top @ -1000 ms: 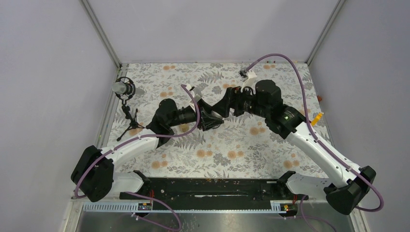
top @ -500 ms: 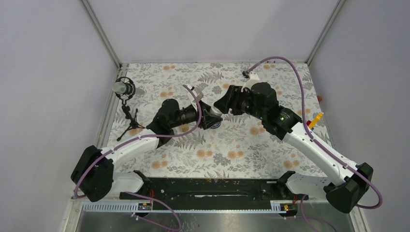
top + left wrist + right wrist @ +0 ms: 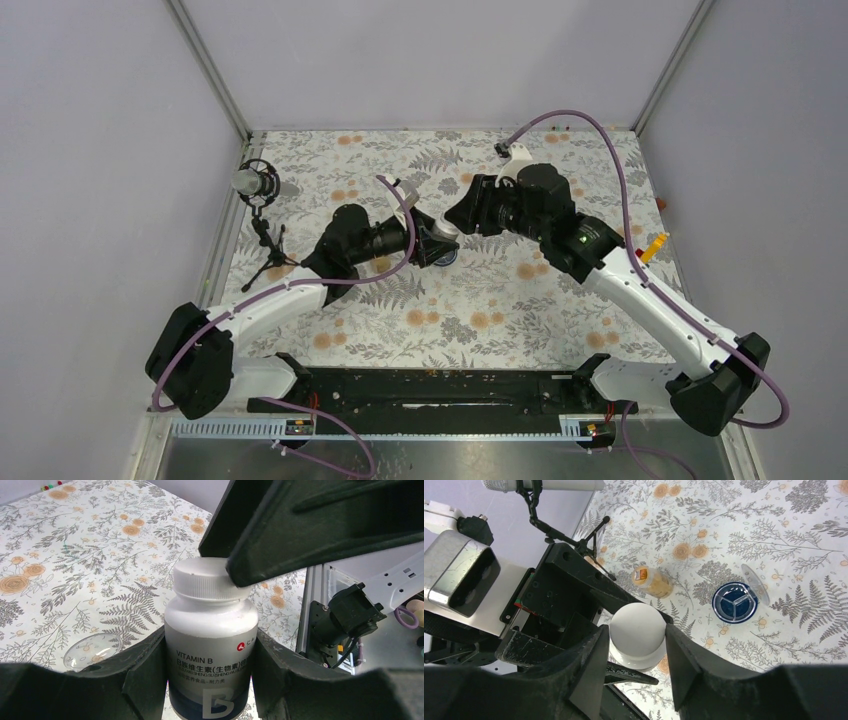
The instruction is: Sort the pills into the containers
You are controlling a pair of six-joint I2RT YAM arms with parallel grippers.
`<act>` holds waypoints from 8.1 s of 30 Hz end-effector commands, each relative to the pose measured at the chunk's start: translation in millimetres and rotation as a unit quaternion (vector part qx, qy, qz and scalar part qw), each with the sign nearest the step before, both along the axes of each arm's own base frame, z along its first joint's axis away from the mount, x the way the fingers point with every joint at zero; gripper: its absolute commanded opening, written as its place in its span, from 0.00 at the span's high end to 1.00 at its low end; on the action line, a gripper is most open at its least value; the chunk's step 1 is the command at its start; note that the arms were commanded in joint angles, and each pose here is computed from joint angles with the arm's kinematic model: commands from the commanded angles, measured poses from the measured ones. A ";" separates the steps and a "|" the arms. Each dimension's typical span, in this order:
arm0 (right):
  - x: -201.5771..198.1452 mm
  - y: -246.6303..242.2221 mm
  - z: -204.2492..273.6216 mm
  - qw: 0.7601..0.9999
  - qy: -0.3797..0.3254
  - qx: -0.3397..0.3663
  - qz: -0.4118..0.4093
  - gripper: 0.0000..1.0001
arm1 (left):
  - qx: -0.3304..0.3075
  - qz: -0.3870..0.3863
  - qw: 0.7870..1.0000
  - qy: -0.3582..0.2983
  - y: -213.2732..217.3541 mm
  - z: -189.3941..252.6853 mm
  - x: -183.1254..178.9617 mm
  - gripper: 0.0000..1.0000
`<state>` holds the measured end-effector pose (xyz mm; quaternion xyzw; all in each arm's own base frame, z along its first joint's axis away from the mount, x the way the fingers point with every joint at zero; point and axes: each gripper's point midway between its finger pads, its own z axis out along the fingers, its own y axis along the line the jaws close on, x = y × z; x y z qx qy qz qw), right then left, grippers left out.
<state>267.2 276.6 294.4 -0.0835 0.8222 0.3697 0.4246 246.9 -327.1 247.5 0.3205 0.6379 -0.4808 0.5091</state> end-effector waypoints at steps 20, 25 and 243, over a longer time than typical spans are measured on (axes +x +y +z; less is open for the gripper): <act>-29.0 -18.3 49.4 0.965 -0.137 0.047 0.217 0.81 | -0.024 -0.106 0.993 -0.037 -5.6 31.6 -37.6 1.00; -54.9 -21.4 43.6 0.932 -0.166 0.003 0.324 0.75 | -0.023 -0.198 0.979 -0.045 -8.4 33.8 -65.9 1.00; 4.1 -177.1 -224.0 0.916 0.184 -0.238 -0.265 0.76 | 0.598 0.119 0.792 0.026 48.8 -186.1 59.2 1.00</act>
